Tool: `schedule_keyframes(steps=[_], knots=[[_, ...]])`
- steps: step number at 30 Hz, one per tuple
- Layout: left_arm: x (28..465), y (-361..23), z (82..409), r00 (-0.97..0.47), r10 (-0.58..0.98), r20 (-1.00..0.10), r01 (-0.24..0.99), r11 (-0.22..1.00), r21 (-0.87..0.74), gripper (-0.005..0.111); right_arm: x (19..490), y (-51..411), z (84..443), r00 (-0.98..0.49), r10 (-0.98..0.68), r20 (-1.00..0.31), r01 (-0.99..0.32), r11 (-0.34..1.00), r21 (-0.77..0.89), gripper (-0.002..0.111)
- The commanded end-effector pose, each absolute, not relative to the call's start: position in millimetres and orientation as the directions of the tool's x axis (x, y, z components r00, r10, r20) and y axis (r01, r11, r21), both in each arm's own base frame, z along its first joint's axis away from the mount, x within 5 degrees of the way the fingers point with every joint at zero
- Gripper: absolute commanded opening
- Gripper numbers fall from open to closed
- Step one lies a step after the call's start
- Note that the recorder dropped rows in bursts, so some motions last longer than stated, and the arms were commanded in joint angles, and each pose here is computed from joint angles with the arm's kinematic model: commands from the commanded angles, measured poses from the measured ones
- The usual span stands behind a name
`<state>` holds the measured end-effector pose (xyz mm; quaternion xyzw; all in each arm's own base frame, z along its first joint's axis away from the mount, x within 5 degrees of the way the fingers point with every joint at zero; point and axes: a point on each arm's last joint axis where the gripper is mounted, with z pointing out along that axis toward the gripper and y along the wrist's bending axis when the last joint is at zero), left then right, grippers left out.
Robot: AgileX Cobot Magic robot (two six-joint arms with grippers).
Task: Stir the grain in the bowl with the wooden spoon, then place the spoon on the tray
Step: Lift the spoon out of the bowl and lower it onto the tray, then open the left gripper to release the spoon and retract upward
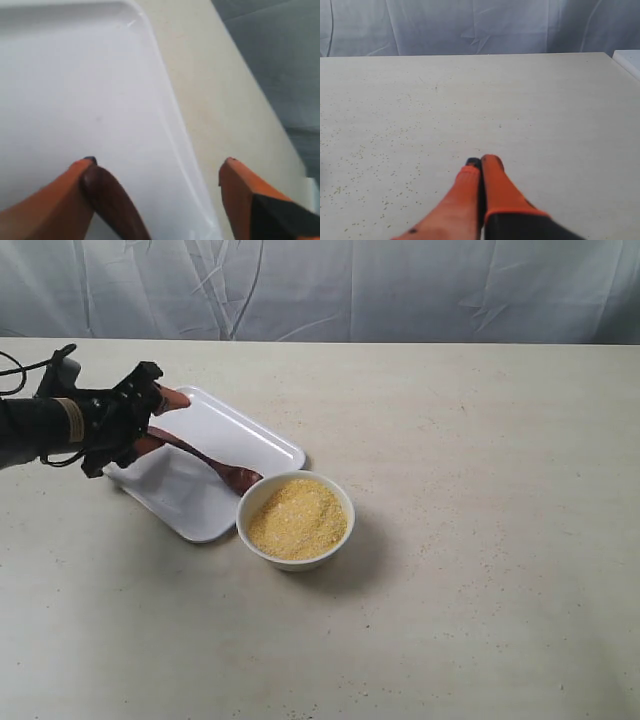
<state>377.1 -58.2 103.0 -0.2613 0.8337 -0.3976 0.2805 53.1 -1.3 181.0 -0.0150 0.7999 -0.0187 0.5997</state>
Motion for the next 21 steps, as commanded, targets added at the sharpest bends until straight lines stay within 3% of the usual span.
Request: schedule_keyframes(steps=[1, 9, 15, 18, 21], knots=[[379, -49, 114, -0.726, -0.573, -0.380, -0.190, 0.698, -0.690, 0.067, 53, -2, 181, -0.268, -0.047, -0.962, 0.004, 0.999, -0.050, -0.001], [383, -42, 136, -0.742, -0.442, -0.505, -0.113, 0.824, -0.554, 0.067, 53, -2, 181, -0.268, -0.047, -0.962, 0.004, 0.999, -0.050, -0.001], [380, -42, 136, -0.803, -0.311, -0.508, -0.051, 0.886, -0.462, 0.067, 53, -2, 181, -0.268, -0.047, -0.962, 0.004, 0.999, -0.050, -0.001], [378, -44, 147, -0.801, -0.283, -0.527, -0.005, 0.884, -0.468, 0.059, 53, -2, 181, -0.268, -0.047, -0.962, 0.004, 0.999, -0.050, -0.001], [374, -47, 171, -0.779, -0.275, -0.564, 0.044, 0.872, -0.487, 0.038, 53, -2, 181, -0.268, -0.047, -0.962, 0.004, 0.999, -0.050, -0.001]])
